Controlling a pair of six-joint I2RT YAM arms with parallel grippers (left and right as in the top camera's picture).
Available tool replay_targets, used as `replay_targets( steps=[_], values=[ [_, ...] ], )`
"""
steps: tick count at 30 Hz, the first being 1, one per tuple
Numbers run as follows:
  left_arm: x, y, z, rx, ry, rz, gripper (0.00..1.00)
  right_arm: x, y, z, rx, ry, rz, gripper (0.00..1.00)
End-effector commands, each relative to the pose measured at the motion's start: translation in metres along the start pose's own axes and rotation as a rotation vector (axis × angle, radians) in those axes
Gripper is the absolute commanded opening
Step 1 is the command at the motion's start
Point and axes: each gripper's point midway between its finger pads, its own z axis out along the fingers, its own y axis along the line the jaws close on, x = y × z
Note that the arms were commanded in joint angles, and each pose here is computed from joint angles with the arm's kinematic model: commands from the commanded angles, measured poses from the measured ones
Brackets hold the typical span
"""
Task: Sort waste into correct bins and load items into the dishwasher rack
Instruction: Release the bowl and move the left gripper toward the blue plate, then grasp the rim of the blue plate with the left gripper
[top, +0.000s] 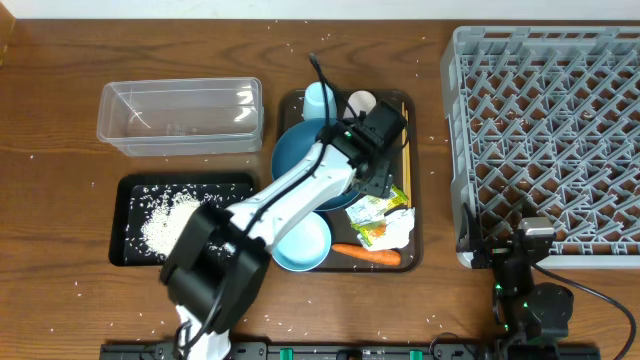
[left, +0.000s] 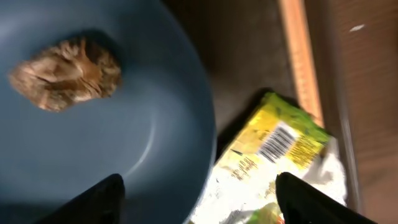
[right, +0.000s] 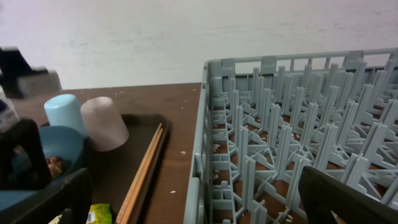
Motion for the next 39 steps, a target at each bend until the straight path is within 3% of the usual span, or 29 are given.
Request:
replay_targets(
  steps=[1, 6, 11, 23, 26, 39],
  values=[
    [0.000, 0.005, 0.015, -0.035, 0.018, 0.009, 0.77, 0.001, -0.003, 0.000, 0.012, 0.002, -0.012, 0.99],
    [0.003, 0.007, 0.028, -0.048, 0.040, 0.010, 0.74, 0.001, -0.003, 0.000, 0.012, 0.002, -0.012, 0.99],
    [0.002, 0.007, 0.028, -0.047, 0.037, 0.010, 0.56, 0.001, -0.003, 0.000, 0.012, 0.003, -0.012, 0.99],
    [0.013, 0.011, 0.034, -0.059, 0.066, 0.003, 0.53, 0.001, -0.003, 0.000, 0.012, 0.003, -0.012, 0.99],
    [0.013, 0.011, 0.034, -0.060, 0.068, 0.003, 0.45, 0.001, -0.003, 0.000, 0.012, 0.003, -0.012, 0.99],
    [0.023, 0.010, 0.038, -0.065, 0.094, 0.013, 0.44, 0.001, -0.003, 0.000, 0.012, 0.003, -0.012, 0.99]
  ],
)
